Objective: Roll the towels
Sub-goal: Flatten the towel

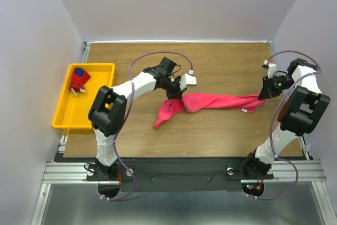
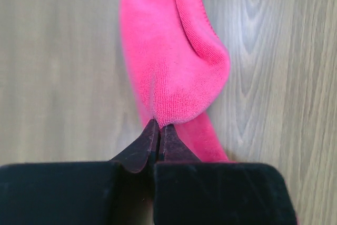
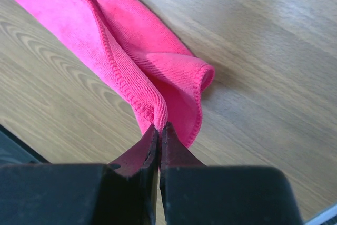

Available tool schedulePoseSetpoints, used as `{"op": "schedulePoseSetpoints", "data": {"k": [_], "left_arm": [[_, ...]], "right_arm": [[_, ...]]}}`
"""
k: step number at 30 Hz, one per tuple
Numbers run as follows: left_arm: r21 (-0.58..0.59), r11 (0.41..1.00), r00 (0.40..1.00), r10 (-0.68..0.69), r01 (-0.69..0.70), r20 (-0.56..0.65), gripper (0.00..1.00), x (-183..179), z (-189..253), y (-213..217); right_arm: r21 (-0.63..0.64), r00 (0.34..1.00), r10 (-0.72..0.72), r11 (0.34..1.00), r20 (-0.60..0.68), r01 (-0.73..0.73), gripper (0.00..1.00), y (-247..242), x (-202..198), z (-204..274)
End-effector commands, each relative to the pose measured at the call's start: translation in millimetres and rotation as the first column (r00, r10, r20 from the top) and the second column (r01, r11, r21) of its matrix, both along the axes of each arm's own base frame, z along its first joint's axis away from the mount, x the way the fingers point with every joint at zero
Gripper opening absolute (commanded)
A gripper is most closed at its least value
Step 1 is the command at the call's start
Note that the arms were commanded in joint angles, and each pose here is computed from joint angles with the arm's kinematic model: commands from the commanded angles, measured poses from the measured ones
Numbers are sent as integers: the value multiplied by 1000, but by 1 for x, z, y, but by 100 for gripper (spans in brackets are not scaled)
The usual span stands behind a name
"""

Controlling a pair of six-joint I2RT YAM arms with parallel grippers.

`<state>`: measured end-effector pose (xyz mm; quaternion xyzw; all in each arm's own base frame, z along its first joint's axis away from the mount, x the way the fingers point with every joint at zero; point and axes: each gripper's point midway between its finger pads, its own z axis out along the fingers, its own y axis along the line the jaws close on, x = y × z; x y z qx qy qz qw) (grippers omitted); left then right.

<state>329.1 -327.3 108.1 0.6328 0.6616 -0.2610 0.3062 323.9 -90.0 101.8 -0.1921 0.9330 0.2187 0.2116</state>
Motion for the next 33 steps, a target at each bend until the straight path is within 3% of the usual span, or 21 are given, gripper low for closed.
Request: {"op": "schedulePoseSetpoints", "data": {"k": [1,10,14,15,22,23,29,33], "left_arm": [[14,998,984,-64,67,-167,0,-33,-14,3],[79,982,967,-150,170,-206,0,-88,-17,30],[188,967,984,-161,172,-76,21,-100,-34,37],[236,956,985,-168,175,-49,31,-107,-43,40],[192,966,952,-214,172,220,66,-104,-13,4],[191,964,944,-229,186,237,76,-106,-13,0],[218,929,897,-351,299,269,77,-133,-23,-29],[222,908,879,-406,357,249,69,-149,-35,-46]], "right_arm": [[21,1000,25,999,16,-25,1,4,1,8],[18,999,39,999,11,-39,0,6,-6,6],[23,999,39,999,10,-40,0,7,-7,6],[23,999,39,999,9,-39,0,8,-8,6],[28,999,45,999,-3,-45,1,10,-12,2],[29,999,43,999,-4,-43,1,9,-12,2],[24,999,45,999,-7,-45,0,8,-12,1],[25,999,44,999,-13,-44,1,9,-13,-1]]}}
